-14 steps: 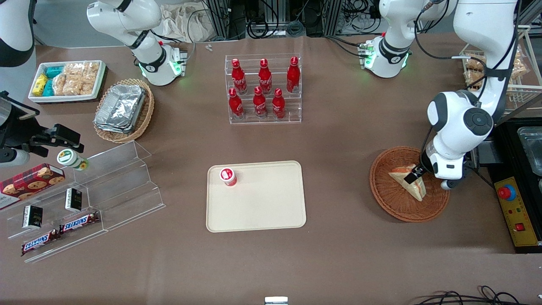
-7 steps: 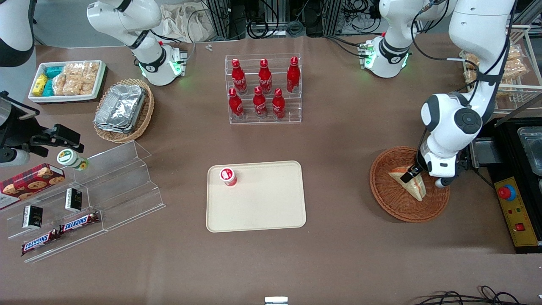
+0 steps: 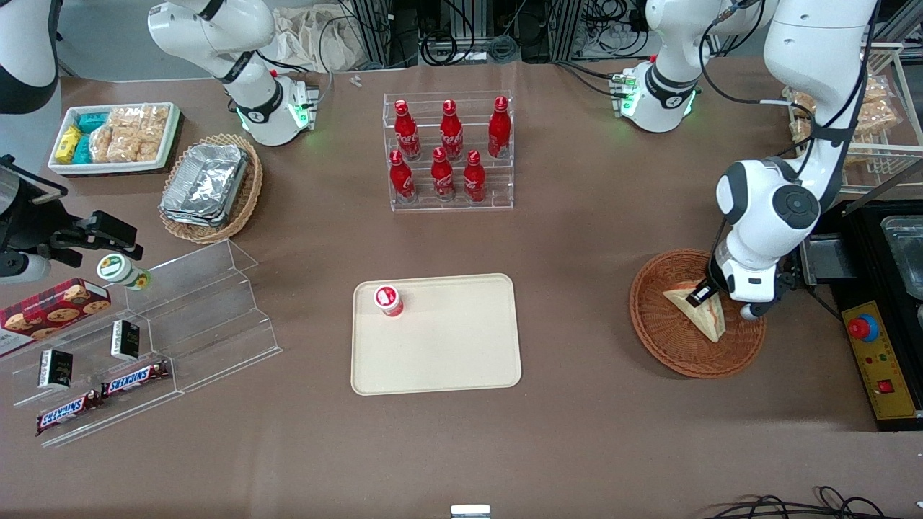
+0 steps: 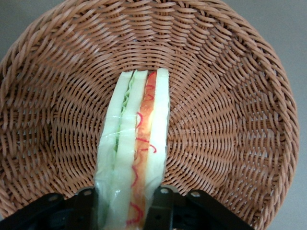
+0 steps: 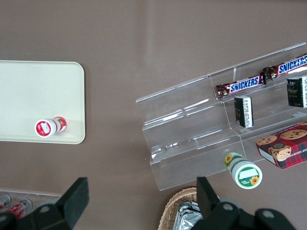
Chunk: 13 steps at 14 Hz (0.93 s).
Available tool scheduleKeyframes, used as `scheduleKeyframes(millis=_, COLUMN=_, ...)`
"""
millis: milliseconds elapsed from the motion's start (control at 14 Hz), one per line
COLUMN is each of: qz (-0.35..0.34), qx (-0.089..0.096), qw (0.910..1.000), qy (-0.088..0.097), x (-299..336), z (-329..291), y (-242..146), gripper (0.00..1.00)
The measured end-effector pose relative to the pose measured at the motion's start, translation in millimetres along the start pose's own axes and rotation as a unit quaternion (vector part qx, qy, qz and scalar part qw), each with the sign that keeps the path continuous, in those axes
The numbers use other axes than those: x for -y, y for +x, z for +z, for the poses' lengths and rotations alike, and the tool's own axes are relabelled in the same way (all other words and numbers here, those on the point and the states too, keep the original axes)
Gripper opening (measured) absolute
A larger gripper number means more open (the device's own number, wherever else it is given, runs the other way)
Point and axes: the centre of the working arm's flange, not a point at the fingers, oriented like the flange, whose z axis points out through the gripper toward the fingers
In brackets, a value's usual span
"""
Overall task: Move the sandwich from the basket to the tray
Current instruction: 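Close the left gripper on the sandwich's crust edge, then lift the sandwich and carry it with the left gripper to the cream tray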
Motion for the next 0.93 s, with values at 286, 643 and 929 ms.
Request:
scheduleKeyframes(millis=286, qz=0.016, qx=0.003, qw=0.9999, qy=0.001, x=-9.5, z=-24.4, y=8.3, gripper=0.2)
scheduleKeyframes(millis=643, qz=0.099, qx=0.06, qw=0.9926, qy=0.036, x=-63.0, z=-177.6, y=60.8, gripper=0.17)
scheduleKeyframes(millis=929, qz=0.167, qx=0.064, qw=0.9834, qy=0.029, x=-110.7, z=-270.3, y=48.7, gripper=0.17)
